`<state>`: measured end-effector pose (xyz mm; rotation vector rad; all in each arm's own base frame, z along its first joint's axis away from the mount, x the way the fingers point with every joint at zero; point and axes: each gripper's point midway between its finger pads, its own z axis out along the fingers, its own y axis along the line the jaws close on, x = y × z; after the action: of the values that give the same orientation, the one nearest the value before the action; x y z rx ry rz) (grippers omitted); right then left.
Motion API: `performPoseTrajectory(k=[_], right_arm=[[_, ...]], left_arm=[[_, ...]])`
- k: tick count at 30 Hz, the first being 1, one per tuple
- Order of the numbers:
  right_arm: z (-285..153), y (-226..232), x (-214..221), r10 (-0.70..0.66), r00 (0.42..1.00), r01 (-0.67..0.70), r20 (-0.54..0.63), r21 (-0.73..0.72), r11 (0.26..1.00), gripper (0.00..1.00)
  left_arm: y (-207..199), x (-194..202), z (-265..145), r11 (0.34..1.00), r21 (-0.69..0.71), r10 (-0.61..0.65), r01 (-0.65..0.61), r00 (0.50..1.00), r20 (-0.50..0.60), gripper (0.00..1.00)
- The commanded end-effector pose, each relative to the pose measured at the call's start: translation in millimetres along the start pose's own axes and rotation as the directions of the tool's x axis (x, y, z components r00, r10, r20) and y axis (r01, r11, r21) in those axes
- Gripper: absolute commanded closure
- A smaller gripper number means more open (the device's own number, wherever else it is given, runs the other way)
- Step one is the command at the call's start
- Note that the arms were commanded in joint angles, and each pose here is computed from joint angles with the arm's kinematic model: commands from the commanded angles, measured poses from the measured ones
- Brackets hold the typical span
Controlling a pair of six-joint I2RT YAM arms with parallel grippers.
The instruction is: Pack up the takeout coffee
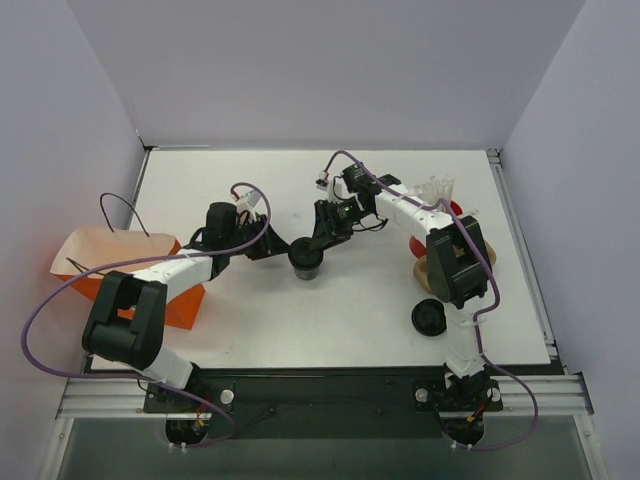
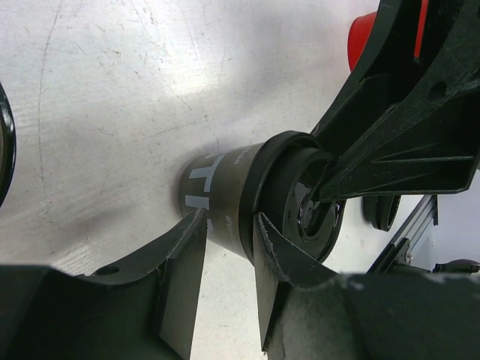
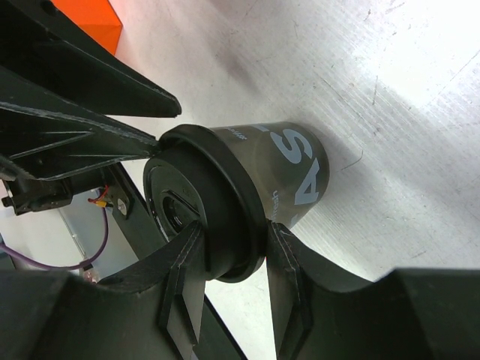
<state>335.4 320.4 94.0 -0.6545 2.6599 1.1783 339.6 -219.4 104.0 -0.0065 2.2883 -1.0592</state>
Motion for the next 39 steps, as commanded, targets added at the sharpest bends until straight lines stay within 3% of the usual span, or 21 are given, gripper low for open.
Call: performPoseTrajectory(k=[1,10,13,17,21,27,39], right_arm=[[13.9,-16.2,16.8,0.015,0.998,-0.012,-0.066,0.035,0.999,0.73],[18.0,-33.9,27.6,0.037,0.995,-0.032,-0.092,0.056,0.998,0.73],[17.6,-35.5,27.3,0.030,0.995,-0.025,-0.090,0.061,0.998,0.73],[14.9,-32.0,21.7,0.012,0.997,-0.009,-0.078,0.050,0.999,0.73],[14.1,-25.7,14.6,0.019,0.998,-0.016,-0.063,0.050,0.999,0.66],[13.6,-21.8,10.1,0.025,0.998,-0.022,-0.050,0.053,0.998,0.58],[3.5,-21.3,16.4,0.064,0.998,-0.062,-0.009,0.130,0.990,0.51]], left_arm=[[30.5,31.1,6.2,0.994,-0.093,-0.067,0.062,0.997,-0.046,0.60],[84.8,87.0,-2.7,0.930,-0.356,-0.135,0.095,0.987,-0.088,0.61],[80.6,103.5,-2.9,0.923,-0.379,-0.116,0.067,0.988,-0.106,0.61],[45.8,107.1,-3.0,0.948,-0.314,-0.086,0.050,0.991,-0.102,0.61],[21.2,110.9,-8.8,0.959,-0.276,-0.087,0.062,0.993,-0.079,0.61],[25.8,113.7,-12.8,0.945,-0.317,-0.108,0.082,0.992,-0.065,0.61],[24.6,122.9,-11.3,0.937,-0.339,-0.106,0.083,0.993,-0.049,0.62]])
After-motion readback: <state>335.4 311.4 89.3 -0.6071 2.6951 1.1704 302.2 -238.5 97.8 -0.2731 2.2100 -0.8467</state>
